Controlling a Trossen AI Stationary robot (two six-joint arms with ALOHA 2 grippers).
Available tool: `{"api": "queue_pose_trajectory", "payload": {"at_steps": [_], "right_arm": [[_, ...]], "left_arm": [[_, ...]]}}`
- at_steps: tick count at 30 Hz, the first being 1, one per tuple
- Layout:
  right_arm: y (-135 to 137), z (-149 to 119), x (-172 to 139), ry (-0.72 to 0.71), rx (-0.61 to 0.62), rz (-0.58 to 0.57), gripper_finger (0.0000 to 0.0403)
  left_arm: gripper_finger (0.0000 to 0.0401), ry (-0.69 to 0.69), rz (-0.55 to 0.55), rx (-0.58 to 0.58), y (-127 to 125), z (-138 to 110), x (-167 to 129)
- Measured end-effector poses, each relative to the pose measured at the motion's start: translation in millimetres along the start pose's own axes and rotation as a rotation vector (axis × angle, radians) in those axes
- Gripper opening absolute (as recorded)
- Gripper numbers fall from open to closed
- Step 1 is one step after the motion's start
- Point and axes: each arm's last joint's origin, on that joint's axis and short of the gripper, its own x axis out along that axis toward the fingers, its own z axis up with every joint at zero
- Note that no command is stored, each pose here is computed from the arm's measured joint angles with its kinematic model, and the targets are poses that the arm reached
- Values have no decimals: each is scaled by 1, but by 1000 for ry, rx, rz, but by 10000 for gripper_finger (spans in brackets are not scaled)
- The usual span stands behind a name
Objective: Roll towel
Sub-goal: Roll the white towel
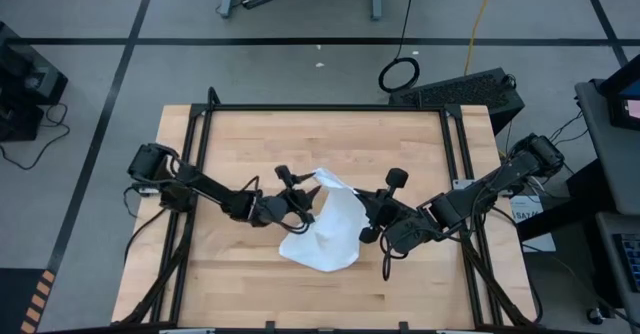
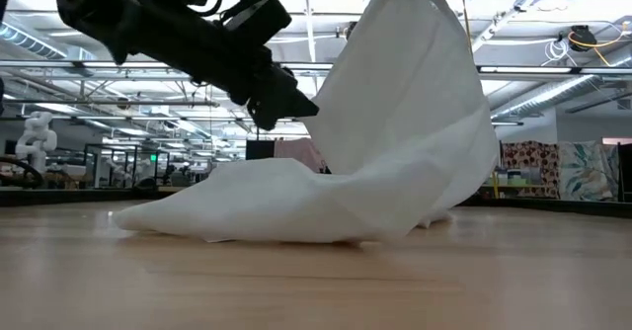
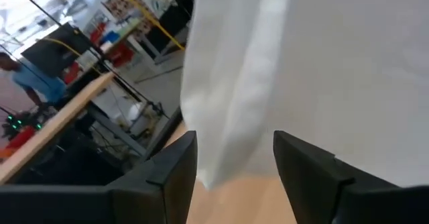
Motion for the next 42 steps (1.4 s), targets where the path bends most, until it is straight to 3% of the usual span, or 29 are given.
{"api": "queue_pose_trajectory", "payload": {"at_steps": [4,9,14,18,23,26,28,31,37,42], "right_arm": [[0,0,0,1,1,1,0],[0,-2,0,15,-13,9,0],[1,-5,1,37,-32,58,0],[1,-6,2,57,-47,113,0],[2,-4,3,45,-68,144,0],[2,-3,3,37,-71,145,0],[2,-3,3,37,-74,145,0],[2,-3,3,38,-71,146,0],[2,-4,3,43,-71,168,0],[2,-4,3,43,-70,165,0]], "left_arm": [[154,-22,23,55,2,1,4],[25,-31,18,158,3,4,1],[5,-48,-23,215,9,14,-10],[3,-93,-167,208,24,29,-28],[2,-172,-634,176,47,44,-48],[2,-128,-792,166,56,39,-47],[2,-111,-784,143,60,37,-44],[18,-56,-678,85,66,36,-39],[97,98,-597,162,65,22,-42],[155,163,-548,142,64,14,-44]]}}
